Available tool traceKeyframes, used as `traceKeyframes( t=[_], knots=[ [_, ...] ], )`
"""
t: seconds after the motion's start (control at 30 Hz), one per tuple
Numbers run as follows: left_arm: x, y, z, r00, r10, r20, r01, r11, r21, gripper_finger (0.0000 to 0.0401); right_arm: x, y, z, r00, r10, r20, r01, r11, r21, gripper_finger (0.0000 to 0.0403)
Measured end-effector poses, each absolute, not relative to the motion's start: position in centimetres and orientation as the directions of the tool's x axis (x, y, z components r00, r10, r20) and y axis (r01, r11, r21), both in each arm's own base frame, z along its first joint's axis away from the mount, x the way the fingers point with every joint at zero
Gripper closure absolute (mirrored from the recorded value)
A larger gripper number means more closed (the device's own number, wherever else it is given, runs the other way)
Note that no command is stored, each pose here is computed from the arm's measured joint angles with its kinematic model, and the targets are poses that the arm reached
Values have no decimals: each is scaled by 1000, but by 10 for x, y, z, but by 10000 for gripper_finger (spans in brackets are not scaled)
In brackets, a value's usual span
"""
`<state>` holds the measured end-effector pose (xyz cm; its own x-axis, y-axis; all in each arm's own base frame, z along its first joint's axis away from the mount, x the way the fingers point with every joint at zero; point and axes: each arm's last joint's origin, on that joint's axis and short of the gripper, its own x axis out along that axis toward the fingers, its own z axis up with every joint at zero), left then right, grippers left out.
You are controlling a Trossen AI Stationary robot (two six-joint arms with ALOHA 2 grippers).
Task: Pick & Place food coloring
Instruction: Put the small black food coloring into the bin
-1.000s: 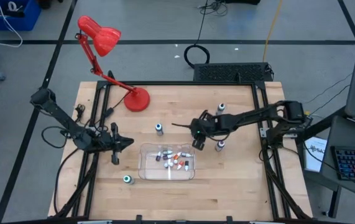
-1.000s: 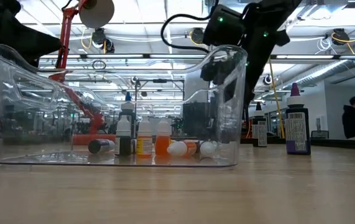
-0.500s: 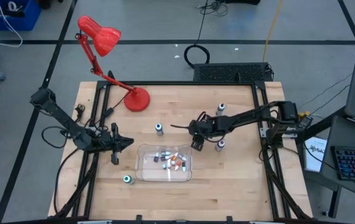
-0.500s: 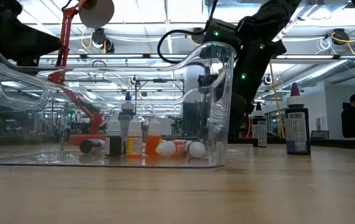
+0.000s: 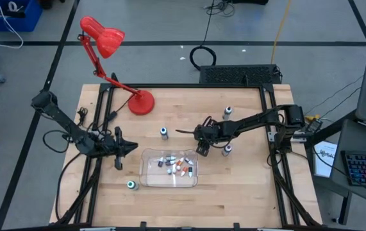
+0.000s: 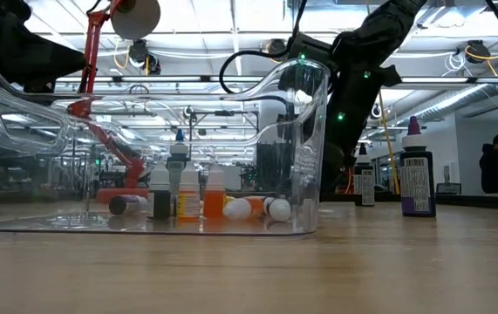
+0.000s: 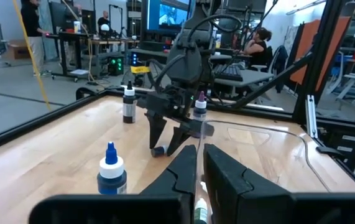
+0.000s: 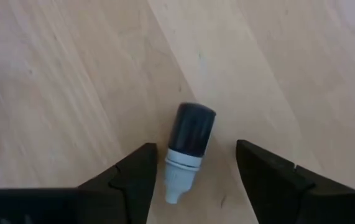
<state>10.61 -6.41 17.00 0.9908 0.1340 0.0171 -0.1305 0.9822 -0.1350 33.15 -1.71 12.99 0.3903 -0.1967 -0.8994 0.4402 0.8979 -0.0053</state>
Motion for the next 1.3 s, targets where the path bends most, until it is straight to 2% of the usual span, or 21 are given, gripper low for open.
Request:
traceKeyframes(
  t=[0.17,0.27,0.4,0.53,0.77,1.03,1.17,1.3],
  knots=[
    [106,-64,170,991,134,17,-130,982,-138,364,332,-17,130,392,-196,-899,428,904,-11,231],
    [106,-64,170,991,134,19,-130,981,-145,364,332,-17,130,390,-198,-899,411,911,-22,276],
    [106,-64,173,990,135,42,-121,962,-246,364,332,-15,130,391,-196,-899,350,935,-52,352],
    [107,-62,176,985,161,59,-141,955,-262,364,329,-13,140,408,-188,-893,281,957,-73,355],
    [111,-55,190,966,214,143,-182,961,-206,364,320,-2,195,537,-226,-813,199,970,-139,355],
    [142,-50,202,973,221,65,-204,958,-202,362,318,30,230,709,-227,-668,90,968,-234,355],
    [175,-48,211,971,238,-3,-234,956,-175,328,321,41,234,747,-198,-634,51,969,-242,355],
    [216,-52,218,982,179,-67,-186,974,-131,259,320,47,234,750,-209,-627,55,965,-256,355]
  ],
)
